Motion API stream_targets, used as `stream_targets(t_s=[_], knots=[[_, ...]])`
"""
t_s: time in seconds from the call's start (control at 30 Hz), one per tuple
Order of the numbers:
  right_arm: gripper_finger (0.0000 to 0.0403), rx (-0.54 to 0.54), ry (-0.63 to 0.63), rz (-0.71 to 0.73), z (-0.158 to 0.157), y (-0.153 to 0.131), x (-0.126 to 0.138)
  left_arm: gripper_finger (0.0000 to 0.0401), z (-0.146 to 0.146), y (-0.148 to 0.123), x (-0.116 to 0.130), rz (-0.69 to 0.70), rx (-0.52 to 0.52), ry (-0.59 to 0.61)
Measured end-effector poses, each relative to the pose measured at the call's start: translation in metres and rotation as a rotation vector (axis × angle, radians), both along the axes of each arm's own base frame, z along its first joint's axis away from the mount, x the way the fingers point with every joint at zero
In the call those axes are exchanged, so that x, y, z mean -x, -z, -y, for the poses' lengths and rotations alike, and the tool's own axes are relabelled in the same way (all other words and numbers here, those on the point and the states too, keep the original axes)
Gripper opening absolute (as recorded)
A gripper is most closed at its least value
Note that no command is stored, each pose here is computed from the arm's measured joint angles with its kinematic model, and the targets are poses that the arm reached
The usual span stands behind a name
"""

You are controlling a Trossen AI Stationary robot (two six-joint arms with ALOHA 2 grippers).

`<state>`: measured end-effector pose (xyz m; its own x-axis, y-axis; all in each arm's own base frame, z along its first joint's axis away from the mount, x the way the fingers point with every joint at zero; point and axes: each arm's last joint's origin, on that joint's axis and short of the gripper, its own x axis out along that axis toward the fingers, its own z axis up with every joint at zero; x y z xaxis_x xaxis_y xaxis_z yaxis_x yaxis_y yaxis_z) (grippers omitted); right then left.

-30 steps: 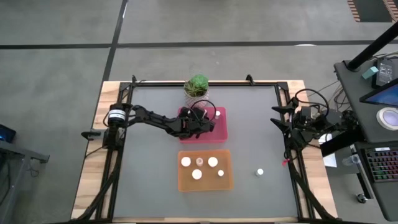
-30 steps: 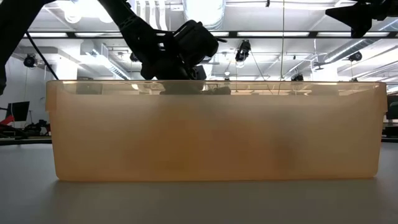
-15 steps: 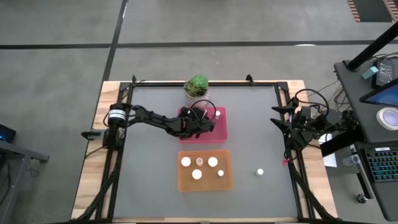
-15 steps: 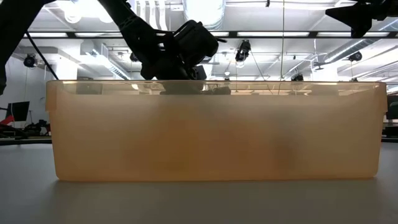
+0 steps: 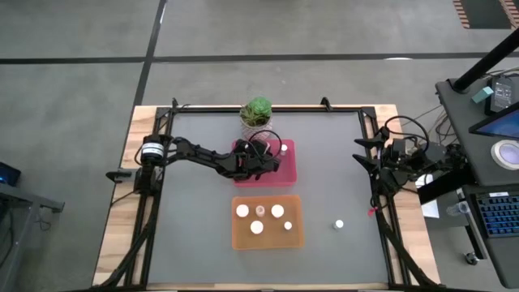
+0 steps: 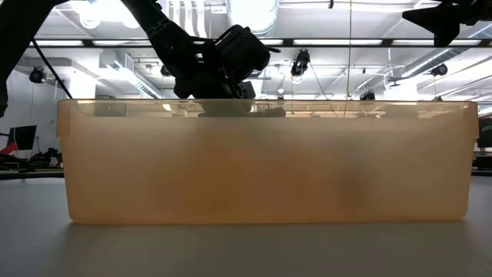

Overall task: Pick and place medicine bottles into bin by pill shape (circle, oval)
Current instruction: Put the white tablet bottle into the pink bin

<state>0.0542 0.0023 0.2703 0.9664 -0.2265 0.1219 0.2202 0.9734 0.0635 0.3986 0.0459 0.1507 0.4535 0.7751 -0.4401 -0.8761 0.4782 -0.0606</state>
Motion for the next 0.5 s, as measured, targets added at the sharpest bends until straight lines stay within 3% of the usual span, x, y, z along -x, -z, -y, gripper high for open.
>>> stream_targets(t_s=[0.5], knots=[[0.0247,0.005,0.001,-0.001,0.0,0.0,0.0,0.014,0.0005,0.0004,-0.0004,0.0,0.017,0.019]])
